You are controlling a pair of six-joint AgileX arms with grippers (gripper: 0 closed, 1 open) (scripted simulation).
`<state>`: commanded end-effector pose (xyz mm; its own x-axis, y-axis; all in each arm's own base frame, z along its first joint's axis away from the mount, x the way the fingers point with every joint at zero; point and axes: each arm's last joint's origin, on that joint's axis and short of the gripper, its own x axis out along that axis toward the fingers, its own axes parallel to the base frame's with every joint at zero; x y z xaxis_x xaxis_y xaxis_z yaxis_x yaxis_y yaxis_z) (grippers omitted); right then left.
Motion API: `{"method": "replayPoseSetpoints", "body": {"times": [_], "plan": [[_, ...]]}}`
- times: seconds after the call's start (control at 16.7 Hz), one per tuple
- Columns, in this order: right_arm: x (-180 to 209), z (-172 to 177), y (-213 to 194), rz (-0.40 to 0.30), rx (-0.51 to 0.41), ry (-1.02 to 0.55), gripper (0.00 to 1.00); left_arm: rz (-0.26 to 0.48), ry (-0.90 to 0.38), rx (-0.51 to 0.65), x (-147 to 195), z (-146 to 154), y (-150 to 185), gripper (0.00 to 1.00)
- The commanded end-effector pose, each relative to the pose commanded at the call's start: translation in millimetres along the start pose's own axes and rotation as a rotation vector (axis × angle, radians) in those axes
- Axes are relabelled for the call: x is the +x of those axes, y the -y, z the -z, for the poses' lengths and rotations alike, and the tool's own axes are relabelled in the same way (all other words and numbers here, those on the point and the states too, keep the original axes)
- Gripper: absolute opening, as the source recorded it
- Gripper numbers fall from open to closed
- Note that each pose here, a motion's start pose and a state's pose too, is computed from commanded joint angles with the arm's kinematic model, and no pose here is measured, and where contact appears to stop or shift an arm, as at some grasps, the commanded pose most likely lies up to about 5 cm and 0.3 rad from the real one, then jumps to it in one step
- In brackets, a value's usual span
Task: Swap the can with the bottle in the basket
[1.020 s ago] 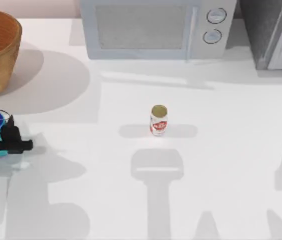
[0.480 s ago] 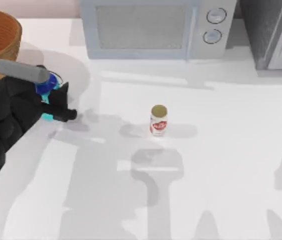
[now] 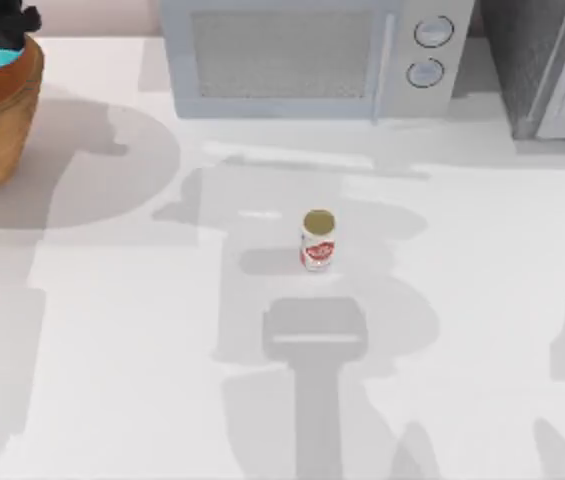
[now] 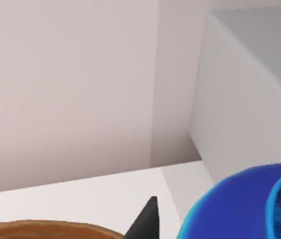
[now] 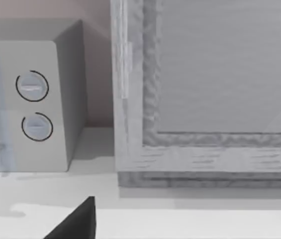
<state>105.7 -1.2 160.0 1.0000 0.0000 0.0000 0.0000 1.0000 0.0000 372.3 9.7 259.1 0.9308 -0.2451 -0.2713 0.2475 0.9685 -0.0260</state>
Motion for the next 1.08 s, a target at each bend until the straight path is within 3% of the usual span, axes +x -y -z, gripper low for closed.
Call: {"method": "replayPoseSetpoints", "body": {"times": [0.24, 0.36, 0.78, 1.08], "plan": [[0.0, 0.0, 0.0, 0.000, 0.000, 0.000, 1.00, -0.174, -0.032, -0.050, -31.4, -37.3, -68.0, 0.00], [0.0, 0.0, 0.0, 0.000, 0.000, 0.000, 1.00, -0.223, -0.044, -0.064, -41.1, -43.6, -85.6, 0.00], [0.0, 0.0, 0.0, 0.000, 0.000, 0.000, 1.00, -0.233, -0.037, -0.059, -38.6, -44.7, -88.5, 0.00], [0.0, 0.0, 0.0, 0.000, 0.000, 0.000, 1.00, -0.234, -0.053, -0.066, 0.5, -21.9, -98.2, 0.00]]}}
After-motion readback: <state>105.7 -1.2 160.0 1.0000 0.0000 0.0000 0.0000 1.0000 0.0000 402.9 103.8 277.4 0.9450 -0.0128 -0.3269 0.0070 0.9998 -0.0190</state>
